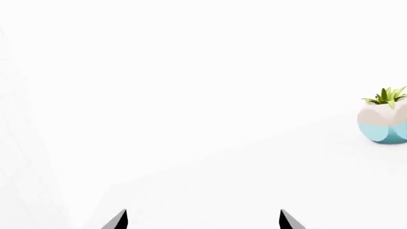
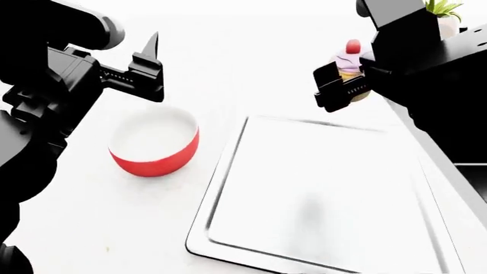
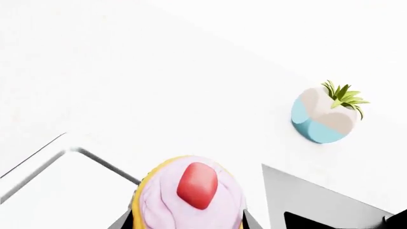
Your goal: Move the fresh-baked cupcake off the tray onto the counter, and place the bowl used for mixing into the sink.
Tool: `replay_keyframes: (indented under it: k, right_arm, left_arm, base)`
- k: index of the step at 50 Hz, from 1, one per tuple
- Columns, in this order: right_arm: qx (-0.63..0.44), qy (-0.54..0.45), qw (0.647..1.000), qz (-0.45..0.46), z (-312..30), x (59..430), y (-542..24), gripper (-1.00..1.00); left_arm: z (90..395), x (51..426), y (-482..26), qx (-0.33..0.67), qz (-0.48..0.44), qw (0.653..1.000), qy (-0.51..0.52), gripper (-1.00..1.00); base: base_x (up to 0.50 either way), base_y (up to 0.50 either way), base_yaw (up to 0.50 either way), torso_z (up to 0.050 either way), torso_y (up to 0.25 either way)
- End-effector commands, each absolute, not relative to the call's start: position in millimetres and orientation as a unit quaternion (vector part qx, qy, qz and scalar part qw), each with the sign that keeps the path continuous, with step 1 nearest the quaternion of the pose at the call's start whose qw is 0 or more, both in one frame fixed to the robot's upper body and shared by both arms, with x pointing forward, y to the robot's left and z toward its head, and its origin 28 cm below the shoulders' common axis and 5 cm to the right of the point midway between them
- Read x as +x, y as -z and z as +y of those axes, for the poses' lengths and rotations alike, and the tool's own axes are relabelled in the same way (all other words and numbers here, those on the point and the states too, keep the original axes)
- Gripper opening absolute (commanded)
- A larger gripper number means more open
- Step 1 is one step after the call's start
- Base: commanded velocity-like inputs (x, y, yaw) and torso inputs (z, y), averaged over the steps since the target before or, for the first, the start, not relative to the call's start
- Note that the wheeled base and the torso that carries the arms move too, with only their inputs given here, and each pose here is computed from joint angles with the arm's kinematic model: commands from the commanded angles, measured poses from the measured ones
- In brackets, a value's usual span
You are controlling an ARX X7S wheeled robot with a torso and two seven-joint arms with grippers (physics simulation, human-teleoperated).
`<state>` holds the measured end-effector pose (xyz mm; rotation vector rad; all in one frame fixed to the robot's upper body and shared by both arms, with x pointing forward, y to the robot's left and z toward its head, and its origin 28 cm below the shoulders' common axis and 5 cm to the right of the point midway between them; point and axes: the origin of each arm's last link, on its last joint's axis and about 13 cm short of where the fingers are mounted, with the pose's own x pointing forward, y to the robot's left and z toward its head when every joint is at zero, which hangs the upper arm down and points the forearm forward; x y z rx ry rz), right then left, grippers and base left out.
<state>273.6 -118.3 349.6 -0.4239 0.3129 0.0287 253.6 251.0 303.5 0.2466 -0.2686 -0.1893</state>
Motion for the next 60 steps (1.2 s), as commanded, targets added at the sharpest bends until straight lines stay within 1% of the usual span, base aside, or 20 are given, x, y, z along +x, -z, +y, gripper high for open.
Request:
replay_keyframes:
  k: [1,8,10,11,14,15,17,20,25,26,30,31,34,35,36,39,40,47,52,60]
  right_arm:
    - [-0.216,-0.015,0.964,0.156,-118.7,271.9,-348.9,-1.0]
    - [-0.215,-0.014,0.963,0.161,-119.7,270.5,-345.1,-1.0]
    - [-0.216,-0.014,0.963,0.161,-119.6,269.0,-343.3,-1.0]
    - [-0.214,-0.014,0.963,0.162,-120.4,268.5,-341.4,-1.0]
    - [-0.208,-0.014,0.964,0.165,-121.9,268.8,-336.6,-1.0]
    - [-0.207,-0.014,0.964,0.166,-122.4,269.5,-334.4,-1.0]
    - [-0.204,-0.015,0.964,0.169,-122.8,270.3,-330.7,-1.0]
    - [-0.202,-0.014,0.964,0.17,-123.6,269.4,-329.3,-1.0]
    - [-0.2,-0.011,0.964,0.174,-125.0,269.7,-326.8,-1.0]
    - [-0.2,-0.013,0.964,0.175,-124.5,270.3,-326.4,-1.0]
    - [-0.198,-0.014,0.964,0.175,-124.2,271.4,-325.0,-1.0]
    - [-0.198,-0.013,0.964,0.176,-124.3,271.5,-324.8,-1.0]
    - [-0.197,-0.015,0.964,0.176,-124.2,271.8,-324.2,-1.0]
    - [-0.198,-0.014,0.964,0.176,-124.1,271.8,-324.0,-1.0]
    - [-0.198,-0.015,0.965,0.173,-123.6,271.7,-325.0,-1.0]
    - [-0.198,-0.016,0.964,0.175,-123.6,272.4,-323.3,-1.0]
    - [-0.198,-0.016,0.964,0.175,-123.6,272.5,-323.0,-1.0]
    - [-0.194,-0.02,0.964,0.178,-123.8,277.3,-317.7,-1.0]
    - [-0.198,-0.023,0.963,0.18,-122.3,279.3,-316.6,-1.0]
    - [-0.198,-0.026,0.963,0.183,-122.0,280.5,-313.3,-1.0]
  left_arm:
    - [252.1,249.1,-303.9,0.116,-0.115,0.981,0.105,1.0]
    - [255.9,240.8,-310.1,0.112,-0.088,0.984,0.105,1.0]
    - [259.4,236.1,-317.1,0.108,-0.061,0.987,0.103,1.0]
    - [262.4,231.5,-324.7,0.121,-0.057,0.988,0.08,1.0]
    - [265.1,213.3,-338.5,0.123,-0.041,0.986,0.104,1.0]
    - [269.6,212.4,-344.3,0.119,-0.002,0.988,0.1,1.0]
    - [270.4,206.7,-350.4,0.116,0.042,0.983,0.137,1.0]
    - [275.8,212.5,-353.5,0.094,0.081,0.984,0.129,1.0]
    - [284.0,230.1,-350.5,0.066,0.124,0.987,0.074,1.0]
    - [286.4,235.1,-350.4,0.053,0.135,0.988,0.043,1.0]
    - [288.2,241.3,-346.9,0.072,0.109,0.991,0.003,1.0]
    - [288.9,244.2,-346.1,0.072,0.122,0.99,-0.01,1.0]
    - [290.2,249.2,-349.1,0.047,0.133,0.99,-0.013,1.0]
    - [289.8,250.8,-347.6,0.059,0.129,0.99,-0.009,1.0]
    - [290.0,256.7,-342.3,0.038,0.16,0.986,-0.012,1.0]
    - [286.2,263.7,-334.7,0.075,0.162,0.984,-0.017,1.0]
    - [285.6,265.1,-334.7,0.058,0.161,0.985,-0.012,1.0]
    - [278.0,275.1,-323.2,0.064,0.214,0.974,0.024,1.0]
    - [276.9,280.4,-322.7,0.043,0.249,0.967,0.041,1.0]
    - [274.2,281.9,-317.4,0.024,0.265,0.963,0.047,1.0]
  base:
    - [0.0,0.0,0.0,0.0,0.0]
    - [0.0,0.0,0.0,0.0,0.0]
    - [0.0,0.0,0.0,0.0,0.0]
    - [0.0,0.0,0.0,0.0,0.0]
    - [0.0,0.0,0.0,0.0,0.0]
    - [0.0,0.0,0.0,0.0,0.0]
    - [0.0,0.0,0.0,0.0,0.0]
    - [0.0,0.0,0.0,0.0,0.0]
    - [0.0,0.0,0.0,0.0,0.0]
    - [0.0,0.0,0.0,0.0,0.0]
    - [0.0,0.0,0.0,0.0,0.0]
    - [0.0,0.0,0.0,0.0,0.0]
    - [0.0,0.0,0.0,0.0,0.0]
    - [0.0,0.0,0.0,0.0,0.0]
    - [0.0,0.0,0.0,0.0,0.0]
    - [0.0,0.0,0.0,0.0,0.0]
    - [0.0,0.0,0.0,0.0,0.0]
    - [0.0,0.0,0.0,0.0,0.0]
    - [0.0,0.0,0.0,0.0,0.0]
    - [0.0,0.0,0.0,0.0,0.0]
